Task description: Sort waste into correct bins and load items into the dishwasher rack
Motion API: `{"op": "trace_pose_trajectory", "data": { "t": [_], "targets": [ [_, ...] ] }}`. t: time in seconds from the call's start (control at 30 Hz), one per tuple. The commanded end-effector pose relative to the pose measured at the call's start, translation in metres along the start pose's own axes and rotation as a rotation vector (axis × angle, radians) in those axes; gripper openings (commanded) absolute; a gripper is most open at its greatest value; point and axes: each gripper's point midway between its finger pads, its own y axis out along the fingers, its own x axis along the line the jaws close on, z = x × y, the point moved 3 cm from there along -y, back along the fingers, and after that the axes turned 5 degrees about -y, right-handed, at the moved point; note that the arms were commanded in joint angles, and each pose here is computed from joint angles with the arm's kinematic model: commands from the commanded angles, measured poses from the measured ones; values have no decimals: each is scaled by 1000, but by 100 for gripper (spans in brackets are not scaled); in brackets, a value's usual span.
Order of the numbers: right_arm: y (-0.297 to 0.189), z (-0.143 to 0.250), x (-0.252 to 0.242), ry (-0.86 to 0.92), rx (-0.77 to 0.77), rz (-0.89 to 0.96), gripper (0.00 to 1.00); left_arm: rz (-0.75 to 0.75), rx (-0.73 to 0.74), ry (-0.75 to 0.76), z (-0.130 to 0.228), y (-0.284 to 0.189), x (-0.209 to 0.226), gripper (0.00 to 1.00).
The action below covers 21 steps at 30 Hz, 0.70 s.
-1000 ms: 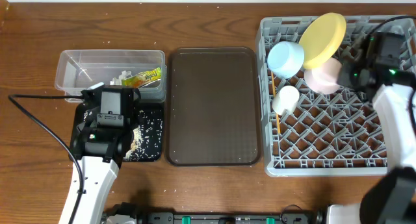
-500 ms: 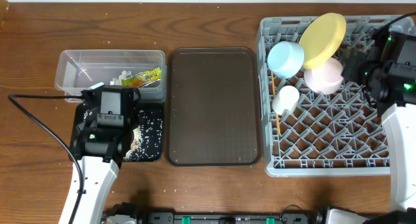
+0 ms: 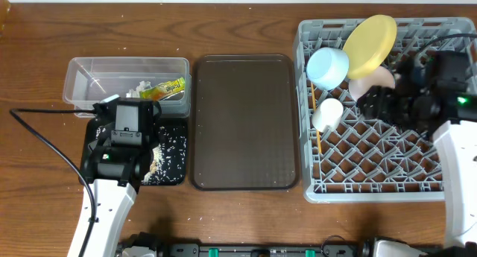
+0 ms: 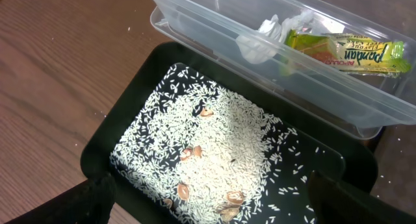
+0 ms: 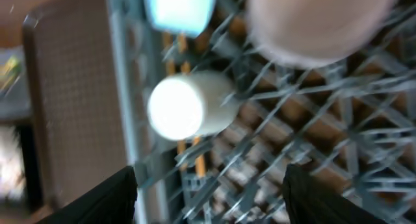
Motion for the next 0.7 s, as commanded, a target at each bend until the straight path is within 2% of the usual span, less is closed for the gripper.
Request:
{"op": "trace_pose_trajectory", "data": {
  "t": [0.0,0.03,0.2,0.67],
  "targets": [
    [3,11,26,-55,46,-63,82,-10,-19,-7,-6,-3,2,96],
    [5,14,31,-68,61,-68,99,-10,-19,-7,-6,-3,2,96],
    [9,31,52,-120,132,-94,99,-10,-19,-7,-6,-3,2,96],
    [11,34,59,-141,142,-102,99,-10,-19,-8,-6,-3,2,96]
  ]
}}
